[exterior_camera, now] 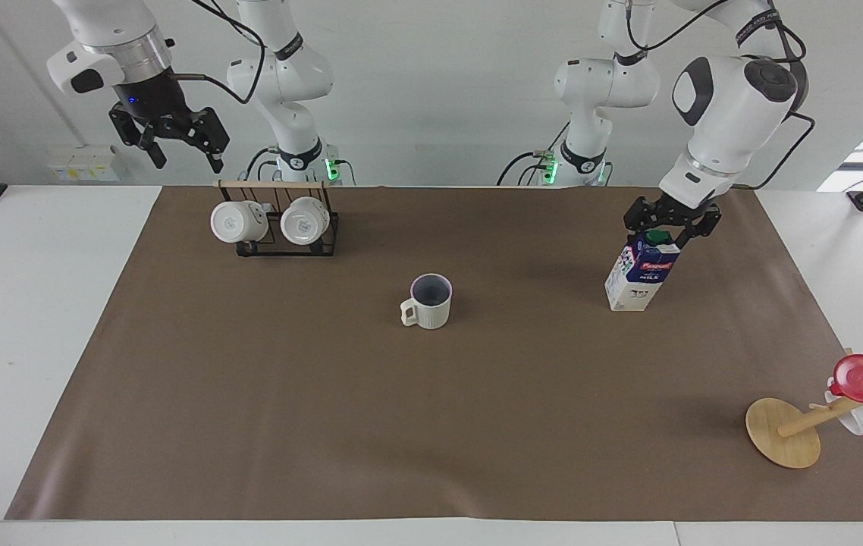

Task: Place cup and milk on table
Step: 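Grasp the blue milk carton with the left gripper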

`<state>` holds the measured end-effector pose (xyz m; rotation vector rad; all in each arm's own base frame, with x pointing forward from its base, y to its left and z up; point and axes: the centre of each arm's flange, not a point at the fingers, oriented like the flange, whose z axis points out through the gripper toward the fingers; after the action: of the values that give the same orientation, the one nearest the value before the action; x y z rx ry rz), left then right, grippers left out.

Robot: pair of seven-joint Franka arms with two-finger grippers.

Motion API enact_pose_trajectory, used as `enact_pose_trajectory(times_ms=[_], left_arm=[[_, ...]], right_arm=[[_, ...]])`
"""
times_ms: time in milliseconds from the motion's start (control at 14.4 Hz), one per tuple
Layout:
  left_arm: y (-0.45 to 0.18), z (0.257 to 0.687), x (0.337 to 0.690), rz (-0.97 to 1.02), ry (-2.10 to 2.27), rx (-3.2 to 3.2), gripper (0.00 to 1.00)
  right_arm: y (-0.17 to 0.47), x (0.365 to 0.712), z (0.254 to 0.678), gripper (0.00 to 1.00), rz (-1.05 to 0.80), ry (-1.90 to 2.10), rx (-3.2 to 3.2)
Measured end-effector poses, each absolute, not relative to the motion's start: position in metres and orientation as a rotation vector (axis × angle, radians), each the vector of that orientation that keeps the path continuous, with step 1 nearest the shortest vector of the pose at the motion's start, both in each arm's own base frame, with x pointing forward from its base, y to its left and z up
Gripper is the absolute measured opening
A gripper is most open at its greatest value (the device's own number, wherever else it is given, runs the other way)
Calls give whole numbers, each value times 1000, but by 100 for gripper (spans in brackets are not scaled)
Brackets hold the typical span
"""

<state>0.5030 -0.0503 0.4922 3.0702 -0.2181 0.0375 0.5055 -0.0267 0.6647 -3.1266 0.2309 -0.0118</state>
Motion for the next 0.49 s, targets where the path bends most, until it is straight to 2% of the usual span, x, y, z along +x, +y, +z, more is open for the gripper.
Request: enact_pose_trajectory(times_ms=[487], left_arm=[[-49,492,503,40,-283,3100,100]], right_arm=[[-22,517,664,100,-56,218,-3133]])
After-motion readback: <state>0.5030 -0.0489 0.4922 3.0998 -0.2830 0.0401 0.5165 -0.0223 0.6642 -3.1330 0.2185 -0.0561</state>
